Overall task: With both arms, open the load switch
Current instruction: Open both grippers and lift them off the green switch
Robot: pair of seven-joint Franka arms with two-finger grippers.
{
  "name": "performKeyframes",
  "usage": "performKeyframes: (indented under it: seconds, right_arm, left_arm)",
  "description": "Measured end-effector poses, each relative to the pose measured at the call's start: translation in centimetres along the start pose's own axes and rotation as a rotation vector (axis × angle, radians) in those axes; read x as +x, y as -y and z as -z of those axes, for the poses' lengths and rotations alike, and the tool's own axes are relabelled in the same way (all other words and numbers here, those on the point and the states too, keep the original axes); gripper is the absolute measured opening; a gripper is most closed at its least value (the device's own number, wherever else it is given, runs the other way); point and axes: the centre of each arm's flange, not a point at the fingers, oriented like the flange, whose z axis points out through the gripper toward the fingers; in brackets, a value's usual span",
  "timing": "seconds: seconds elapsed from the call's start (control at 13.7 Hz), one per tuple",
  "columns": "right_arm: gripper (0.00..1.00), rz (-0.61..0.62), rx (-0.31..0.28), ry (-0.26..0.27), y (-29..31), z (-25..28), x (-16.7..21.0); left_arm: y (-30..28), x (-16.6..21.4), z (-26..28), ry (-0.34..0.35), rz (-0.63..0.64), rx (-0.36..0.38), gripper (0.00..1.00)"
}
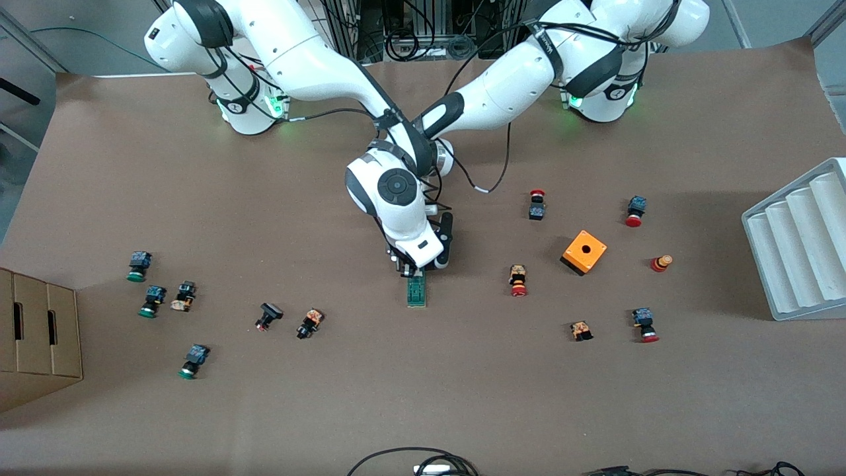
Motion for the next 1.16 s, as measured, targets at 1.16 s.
performKeyframes:
  seconds: [1.16]
  right_arm:
    - [0.22, -0.002, -0.006, -0.004, 0.10, -0.58, -0.21]
  left_arm:
    - [-0.18, 0.24, -0.06, -0.003, 0.005, 0.000, 0.99]
